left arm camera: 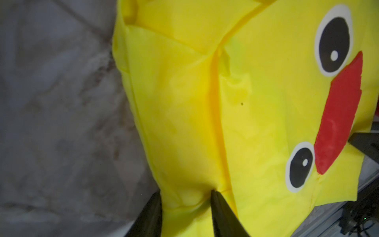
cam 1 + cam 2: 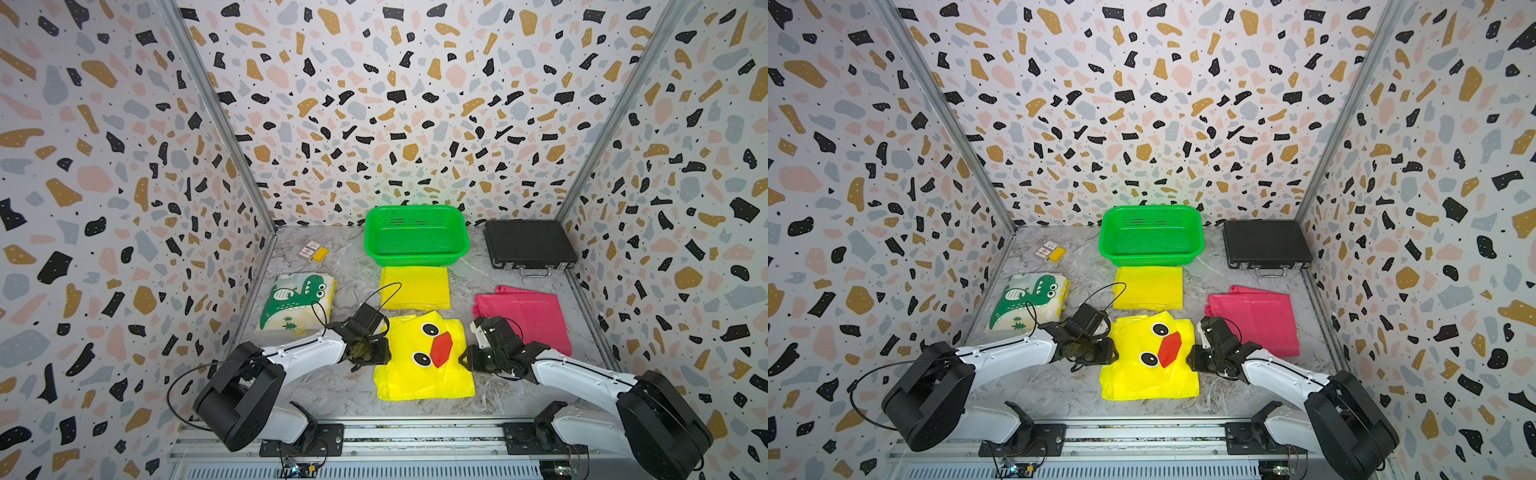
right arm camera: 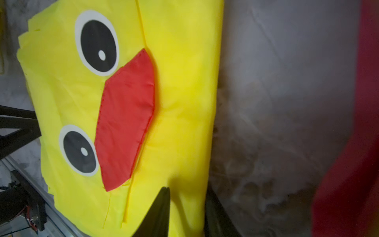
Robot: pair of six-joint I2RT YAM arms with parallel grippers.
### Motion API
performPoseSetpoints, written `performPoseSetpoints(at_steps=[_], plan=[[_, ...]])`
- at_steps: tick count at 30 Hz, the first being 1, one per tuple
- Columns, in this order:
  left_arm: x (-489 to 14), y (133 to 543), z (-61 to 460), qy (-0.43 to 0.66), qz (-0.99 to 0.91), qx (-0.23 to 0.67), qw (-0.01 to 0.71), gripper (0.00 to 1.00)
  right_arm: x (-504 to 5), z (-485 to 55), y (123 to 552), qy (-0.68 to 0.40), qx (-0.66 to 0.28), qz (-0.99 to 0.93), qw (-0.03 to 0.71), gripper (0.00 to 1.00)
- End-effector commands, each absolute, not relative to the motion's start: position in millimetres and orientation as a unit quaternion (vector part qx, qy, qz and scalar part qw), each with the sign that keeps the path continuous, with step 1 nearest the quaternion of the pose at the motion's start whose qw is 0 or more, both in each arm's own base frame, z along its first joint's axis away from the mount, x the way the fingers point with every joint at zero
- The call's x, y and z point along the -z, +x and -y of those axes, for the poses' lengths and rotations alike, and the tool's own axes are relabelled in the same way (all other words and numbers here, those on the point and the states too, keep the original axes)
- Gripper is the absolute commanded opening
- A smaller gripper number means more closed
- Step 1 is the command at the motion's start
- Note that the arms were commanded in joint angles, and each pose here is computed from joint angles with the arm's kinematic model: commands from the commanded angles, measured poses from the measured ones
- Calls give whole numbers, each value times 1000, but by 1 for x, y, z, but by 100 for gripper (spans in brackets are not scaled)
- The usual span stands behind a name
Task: Put the folded raincoat in the basket
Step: Pick up the raincoat from the center of the board.
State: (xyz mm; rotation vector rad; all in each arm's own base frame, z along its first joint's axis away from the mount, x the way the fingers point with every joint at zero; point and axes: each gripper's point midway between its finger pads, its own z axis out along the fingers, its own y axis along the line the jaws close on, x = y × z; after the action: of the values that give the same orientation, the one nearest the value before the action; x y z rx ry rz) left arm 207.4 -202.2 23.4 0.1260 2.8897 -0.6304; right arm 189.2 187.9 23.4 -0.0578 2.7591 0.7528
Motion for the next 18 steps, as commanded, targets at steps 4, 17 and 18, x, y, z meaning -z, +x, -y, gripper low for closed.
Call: performPoseSetpoints(at_steps=[4,17,18], plan=[[-26,207,207,46,-971,214,93,10,-25,-186,185,-33,-246,-960,130,12],[-46,207,200,52,-973,196,106,0,-48,-185,188,-46,-244,-957,151,0],[-47,207,200,52,-974,195,106,0,-50,-185,188,-46,-245,-956,153,0]])
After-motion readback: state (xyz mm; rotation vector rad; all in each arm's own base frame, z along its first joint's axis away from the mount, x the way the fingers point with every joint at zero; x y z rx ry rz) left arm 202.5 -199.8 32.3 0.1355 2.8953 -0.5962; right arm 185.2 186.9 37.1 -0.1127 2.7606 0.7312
